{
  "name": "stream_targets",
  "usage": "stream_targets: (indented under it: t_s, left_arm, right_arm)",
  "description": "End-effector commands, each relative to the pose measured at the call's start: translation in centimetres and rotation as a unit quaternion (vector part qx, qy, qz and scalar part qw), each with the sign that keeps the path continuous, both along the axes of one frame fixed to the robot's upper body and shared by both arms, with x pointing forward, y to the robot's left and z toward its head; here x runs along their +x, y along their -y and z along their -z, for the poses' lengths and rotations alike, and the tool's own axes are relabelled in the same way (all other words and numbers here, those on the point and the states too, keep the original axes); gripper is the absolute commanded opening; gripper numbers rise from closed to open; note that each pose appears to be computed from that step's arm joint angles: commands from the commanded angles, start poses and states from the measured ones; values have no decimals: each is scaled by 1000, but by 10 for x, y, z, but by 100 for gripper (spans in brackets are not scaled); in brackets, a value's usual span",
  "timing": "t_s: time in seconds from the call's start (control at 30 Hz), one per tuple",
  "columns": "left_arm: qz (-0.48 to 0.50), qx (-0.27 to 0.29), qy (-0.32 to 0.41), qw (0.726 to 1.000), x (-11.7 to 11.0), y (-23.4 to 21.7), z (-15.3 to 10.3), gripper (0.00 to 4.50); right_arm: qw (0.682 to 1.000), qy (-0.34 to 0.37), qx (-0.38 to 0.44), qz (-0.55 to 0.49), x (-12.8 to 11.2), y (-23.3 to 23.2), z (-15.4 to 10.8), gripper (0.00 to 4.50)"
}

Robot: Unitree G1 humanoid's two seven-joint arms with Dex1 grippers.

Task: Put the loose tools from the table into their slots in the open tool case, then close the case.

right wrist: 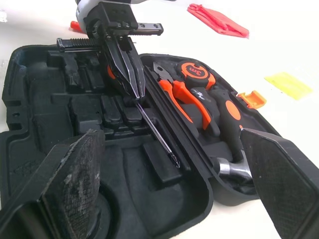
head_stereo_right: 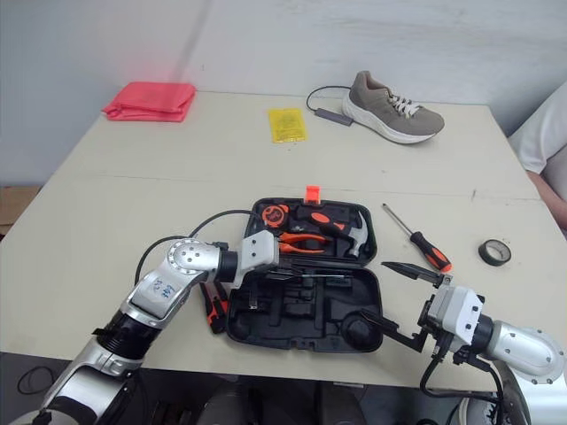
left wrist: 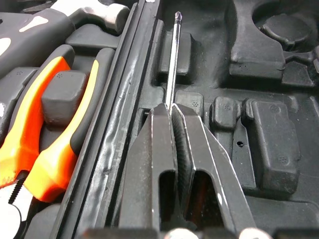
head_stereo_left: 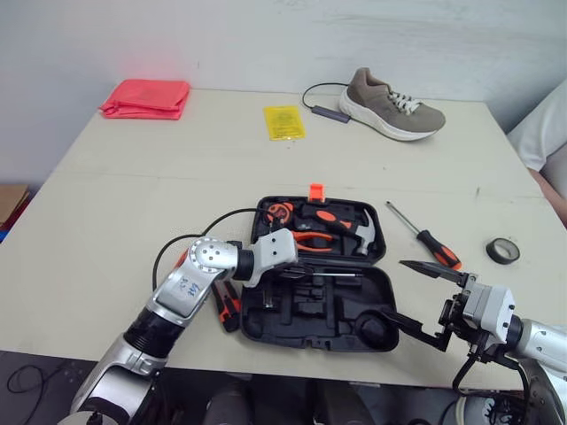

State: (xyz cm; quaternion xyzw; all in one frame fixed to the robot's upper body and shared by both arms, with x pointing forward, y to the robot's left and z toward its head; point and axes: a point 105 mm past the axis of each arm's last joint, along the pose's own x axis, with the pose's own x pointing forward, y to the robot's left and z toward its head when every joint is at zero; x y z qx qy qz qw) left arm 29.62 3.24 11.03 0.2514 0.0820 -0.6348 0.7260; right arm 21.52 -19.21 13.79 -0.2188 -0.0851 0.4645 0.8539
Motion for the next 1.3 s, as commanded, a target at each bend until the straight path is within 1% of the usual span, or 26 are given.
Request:
stream_targets:
  t_s: [0.03,0.07,0.3,0.37,0.43,0.63,0.73,0.8,0.87,0.9,0.97,1.0,1.07,1.13,1.2,1.23,1.3]
  left_arm:
    - [-5,61,-49,997,-6,0,34,7]
    - [-6,67,-52,996,-7,1,36,7]
    - [-8,154,-92,984,-11,-4,56,7]
    - [-4,168,-88,982,-12,-3,58,7]
    - [-4,171,-82,982,-10,0,57,7]
    - [3,145,-72,987,-10,-1,50,7]
    - [27,63,-36,997,-9,14,27,7]
    - [47,-54,3,997,-8,27,-12,7]
    - [59,-127,24,990,-8,25,-40,7]
    - [70,-145,29,987,-11,20,-47,7]
    - [87,-162,25,983,-16,3,-55,7]
    - [86,-159,31,983,-15,-7,-57,7]
    - [78,-157,36,984,-14,-22,-59,7]
    - [48,-168,31,984,-9,-46,-65,7]
    - [11,-172,42,984,-5,-74,-68,58]
    - [-30,-170,51,984,-1,-96,-68,81]
    - [-96,-165,59,980,5,-130,-67,168]
  right_arm:
    - [1000,25,3,1,-2,-1,-11,450]
    - [1000,25,3,2,-2,-1,-11,450]
    - [1000,23,7,6,-2,-2,-9,450]
    - [1000,22,8,6,-3,-3,-8,450]
    - [1000,21,9,6,-4,-4,-7,450]
    - [1000,21,9,13,-4,-1,-7,450]
    - [1000,21,9,18,-5,0,-8,450]
    - [999,22,10,23,-6,1,-9,450]
    - [999,24,10,29,-7,4,-10,450]
    - [999,25,10,35,-7,6,-11,450]
    - [998,24,7,49,-8,14,-13,450]
    - [998,24,5,59,-9,18,-13,450]
    - [997,25,3,72,-11,25,-14,450]
    - [995,22,5,98,-14,39,-13,450]
    - [991,20,0,129,-20,55,-10,450]
    - [988,17,-7,156,-24,69,-6,450]
    - [980,11,-15,198,-33,91,-1,450]
